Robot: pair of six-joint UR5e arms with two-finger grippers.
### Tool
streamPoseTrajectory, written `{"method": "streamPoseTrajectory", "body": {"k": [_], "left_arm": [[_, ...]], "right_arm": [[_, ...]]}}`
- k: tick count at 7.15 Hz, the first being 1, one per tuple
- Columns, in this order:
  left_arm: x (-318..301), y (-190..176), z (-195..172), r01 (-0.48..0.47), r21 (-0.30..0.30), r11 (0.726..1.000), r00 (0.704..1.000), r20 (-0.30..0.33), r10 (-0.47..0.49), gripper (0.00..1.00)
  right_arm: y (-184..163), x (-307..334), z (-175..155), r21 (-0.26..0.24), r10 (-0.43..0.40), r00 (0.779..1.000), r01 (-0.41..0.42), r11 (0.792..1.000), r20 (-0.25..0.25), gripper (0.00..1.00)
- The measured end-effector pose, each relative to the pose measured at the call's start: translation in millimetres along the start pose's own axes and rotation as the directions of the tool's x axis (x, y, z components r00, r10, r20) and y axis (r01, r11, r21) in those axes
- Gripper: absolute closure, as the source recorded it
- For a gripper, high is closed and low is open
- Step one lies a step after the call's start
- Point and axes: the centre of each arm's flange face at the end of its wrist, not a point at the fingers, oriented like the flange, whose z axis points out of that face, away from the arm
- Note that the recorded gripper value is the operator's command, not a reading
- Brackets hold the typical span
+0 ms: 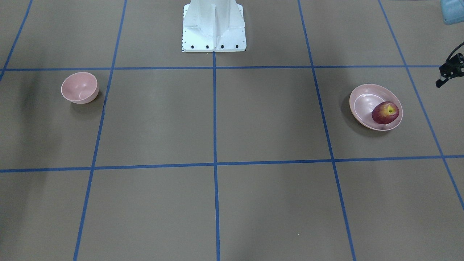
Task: Move apple from plate to bowl
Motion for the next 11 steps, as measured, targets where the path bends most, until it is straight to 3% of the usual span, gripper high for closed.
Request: {"method": "streamPoseTrajectory", "body": {"k": [11], "left_arm": [[-2, 2, 1, 0.007, -0.003, 1.000, 1.000, -0.001, -0.007, 0.02]], "right_arm": [[4, -15, 0, 0.004, -0.029, 1.000, 0.029, 1.000, 0.012, 0.00]]}}
